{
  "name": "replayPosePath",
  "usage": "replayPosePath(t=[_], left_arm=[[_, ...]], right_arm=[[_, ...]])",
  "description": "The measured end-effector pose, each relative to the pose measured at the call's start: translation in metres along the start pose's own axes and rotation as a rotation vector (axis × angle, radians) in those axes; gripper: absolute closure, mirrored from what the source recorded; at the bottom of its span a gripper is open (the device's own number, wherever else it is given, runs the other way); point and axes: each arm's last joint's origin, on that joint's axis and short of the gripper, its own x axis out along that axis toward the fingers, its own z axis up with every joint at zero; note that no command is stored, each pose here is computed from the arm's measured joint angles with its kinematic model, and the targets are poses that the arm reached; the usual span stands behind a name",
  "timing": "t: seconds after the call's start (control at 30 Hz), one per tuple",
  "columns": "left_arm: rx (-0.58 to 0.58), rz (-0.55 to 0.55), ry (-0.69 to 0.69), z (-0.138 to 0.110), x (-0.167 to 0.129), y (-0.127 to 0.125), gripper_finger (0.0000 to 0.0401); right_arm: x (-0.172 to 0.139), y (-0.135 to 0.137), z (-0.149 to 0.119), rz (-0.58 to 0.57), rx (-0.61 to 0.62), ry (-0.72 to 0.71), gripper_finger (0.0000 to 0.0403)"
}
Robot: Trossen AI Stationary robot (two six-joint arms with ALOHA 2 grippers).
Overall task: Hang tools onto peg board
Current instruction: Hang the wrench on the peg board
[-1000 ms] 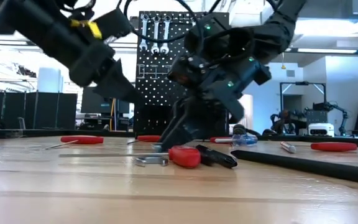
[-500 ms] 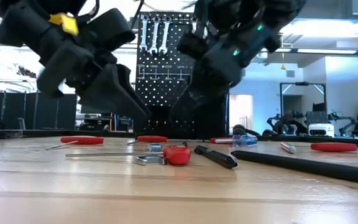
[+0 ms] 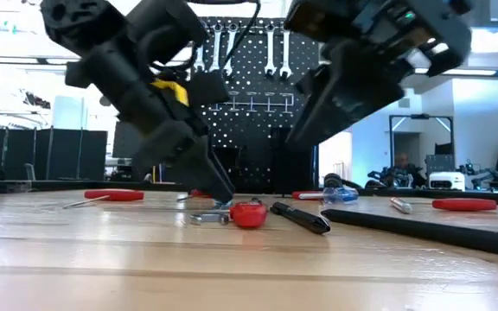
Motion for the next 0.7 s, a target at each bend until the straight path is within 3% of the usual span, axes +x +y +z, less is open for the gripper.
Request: replayPosePath(t=[0.17,0.3,0.4,0.57,0.7], left_arm=[[-0.199,0.205,0.014,0.001,0.004,0.026,0.0279],[-0.196,0.197,-0.009,0.009,-0.007,0.029,0.0279],[-0.034,0.085,-0.031,0.018,-0.020,0.022,0.0279],[0.363,-0.164,-0.064,0.019,-0.029,0.005,0.0277],[0.470,-0.193,-0.047,0.019,-0.025,0.006,0.0262]], right_arm=[[-0.011,0.013,-0.001,-0.123,-0.016,-0.011,0.0249],[-0.013,0.018,-0.002,-0.162,-0.032,-0.018,0.0249],[-0.010,0.017,-0.004,-0.171,-0.033,-0.005,0.0249],[-0.009,0.014,-0.005,-0.180,-0.033,0.012,0.0249],[-0.012,0.017,-0.008,-0.177,-0.052,0.039,0.0249]])
